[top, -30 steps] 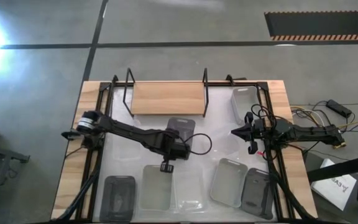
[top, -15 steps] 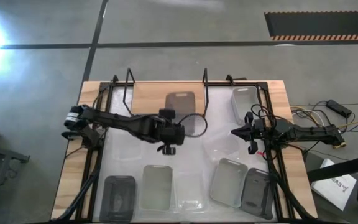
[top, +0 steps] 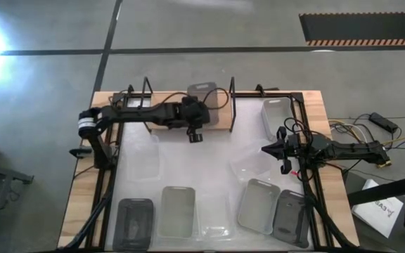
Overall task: Stack baskets on shelf by color
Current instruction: Put the top black bin on the shelf
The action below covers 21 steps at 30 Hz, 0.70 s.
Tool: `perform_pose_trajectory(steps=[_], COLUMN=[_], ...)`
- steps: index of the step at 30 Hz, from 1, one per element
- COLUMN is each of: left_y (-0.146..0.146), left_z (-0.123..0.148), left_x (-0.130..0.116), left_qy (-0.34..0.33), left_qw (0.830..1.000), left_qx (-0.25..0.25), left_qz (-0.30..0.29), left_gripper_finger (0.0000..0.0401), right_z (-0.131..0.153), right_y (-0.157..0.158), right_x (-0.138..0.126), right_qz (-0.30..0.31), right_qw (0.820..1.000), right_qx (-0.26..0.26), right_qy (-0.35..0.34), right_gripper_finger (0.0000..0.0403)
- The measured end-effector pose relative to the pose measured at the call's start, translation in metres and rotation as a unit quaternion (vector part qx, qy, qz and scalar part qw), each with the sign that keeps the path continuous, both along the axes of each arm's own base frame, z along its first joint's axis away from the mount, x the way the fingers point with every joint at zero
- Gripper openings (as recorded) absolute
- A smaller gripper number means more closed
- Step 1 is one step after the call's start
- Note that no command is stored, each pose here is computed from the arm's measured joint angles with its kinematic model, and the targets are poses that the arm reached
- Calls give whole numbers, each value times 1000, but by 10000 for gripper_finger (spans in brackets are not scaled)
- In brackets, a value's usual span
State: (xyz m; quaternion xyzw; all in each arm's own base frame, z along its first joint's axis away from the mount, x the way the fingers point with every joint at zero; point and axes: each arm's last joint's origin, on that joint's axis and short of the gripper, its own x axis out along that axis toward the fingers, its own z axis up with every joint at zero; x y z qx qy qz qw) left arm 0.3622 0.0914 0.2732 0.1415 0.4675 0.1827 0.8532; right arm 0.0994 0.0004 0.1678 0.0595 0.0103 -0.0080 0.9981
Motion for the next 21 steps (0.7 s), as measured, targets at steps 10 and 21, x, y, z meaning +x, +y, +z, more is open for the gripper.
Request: perform_pose_trajectory(steps=[10, 21], left_y=[4, 11], left_z=[-12, -34], left_x=[14, 37], left_qy=[-38, -53], left_qw=[999, 997], left_qx=[-4, 24], left_qz=[-28, -55], left_gripper_finger=[0, 0], right_z=[0, 0], right_y=[0, 0], right_x=[0, 0], right_qz=[0, 0], right_qw=[1000, 1000], right_qx=[0, 0], right_qy=[0, 0], right_gripper_finger=[9, 9])
